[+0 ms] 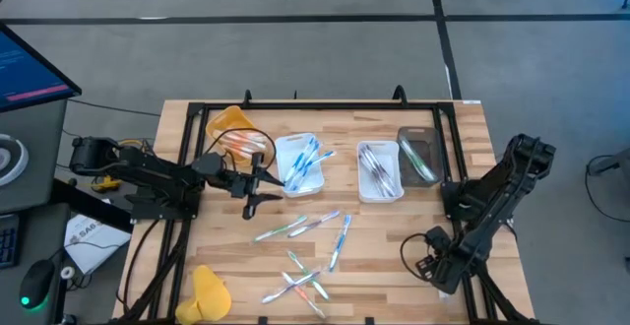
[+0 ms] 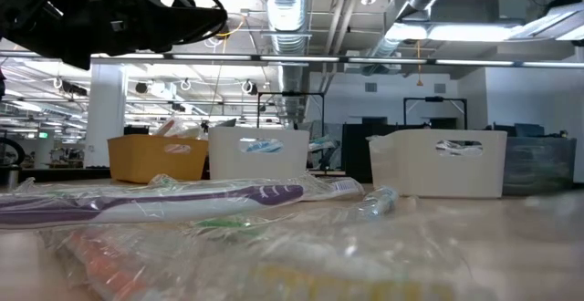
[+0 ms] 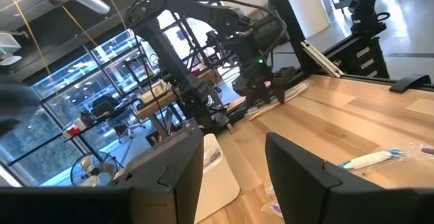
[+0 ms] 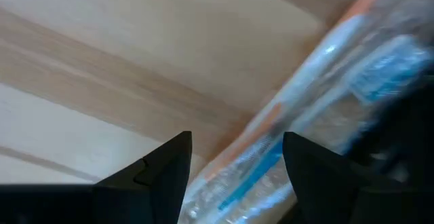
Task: Pick & Place Toothbrushes
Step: Put the right orange toothbrush into the orange bin
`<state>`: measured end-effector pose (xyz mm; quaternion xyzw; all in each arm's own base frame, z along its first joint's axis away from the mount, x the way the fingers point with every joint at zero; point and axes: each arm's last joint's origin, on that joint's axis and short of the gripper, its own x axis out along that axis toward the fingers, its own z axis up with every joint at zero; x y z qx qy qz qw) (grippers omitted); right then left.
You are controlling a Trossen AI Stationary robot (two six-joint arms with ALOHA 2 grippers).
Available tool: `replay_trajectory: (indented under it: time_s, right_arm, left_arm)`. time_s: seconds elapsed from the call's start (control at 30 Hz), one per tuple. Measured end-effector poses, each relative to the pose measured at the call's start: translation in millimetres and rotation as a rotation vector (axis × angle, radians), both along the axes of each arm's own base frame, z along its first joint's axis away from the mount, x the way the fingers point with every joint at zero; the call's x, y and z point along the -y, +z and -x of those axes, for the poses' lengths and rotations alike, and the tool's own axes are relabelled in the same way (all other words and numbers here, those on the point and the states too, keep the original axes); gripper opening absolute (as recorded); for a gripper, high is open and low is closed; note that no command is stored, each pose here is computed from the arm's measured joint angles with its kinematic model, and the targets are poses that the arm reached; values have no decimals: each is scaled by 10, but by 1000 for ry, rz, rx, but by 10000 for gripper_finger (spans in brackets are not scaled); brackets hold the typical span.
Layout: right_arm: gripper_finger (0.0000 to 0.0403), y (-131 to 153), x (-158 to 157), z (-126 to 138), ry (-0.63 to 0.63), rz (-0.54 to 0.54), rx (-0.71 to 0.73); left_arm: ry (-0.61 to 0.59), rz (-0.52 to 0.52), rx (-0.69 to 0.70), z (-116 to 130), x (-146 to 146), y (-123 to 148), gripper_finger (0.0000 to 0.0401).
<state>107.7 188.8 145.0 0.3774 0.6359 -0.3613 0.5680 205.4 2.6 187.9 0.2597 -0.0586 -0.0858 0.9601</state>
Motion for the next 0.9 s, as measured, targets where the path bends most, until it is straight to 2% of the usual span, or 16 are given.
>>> replay_trajectory:
  time_s: [0.2, 0.37, 0.9]
  right_arm:
    - [226, -165, 59, -25, -24, -88, 33]
    - [226, -182, 112, -58, -69, -66, 15]
    - [226, -190, 121, -70, -49, -55, 32]
  left_arm:
    - [56, 4, 0, -2, -16, 0, 154]
    - [89, 6, 0, -3, -26, -1, 154]
    - [123, 9, 0, -4, -37, -1, 154]
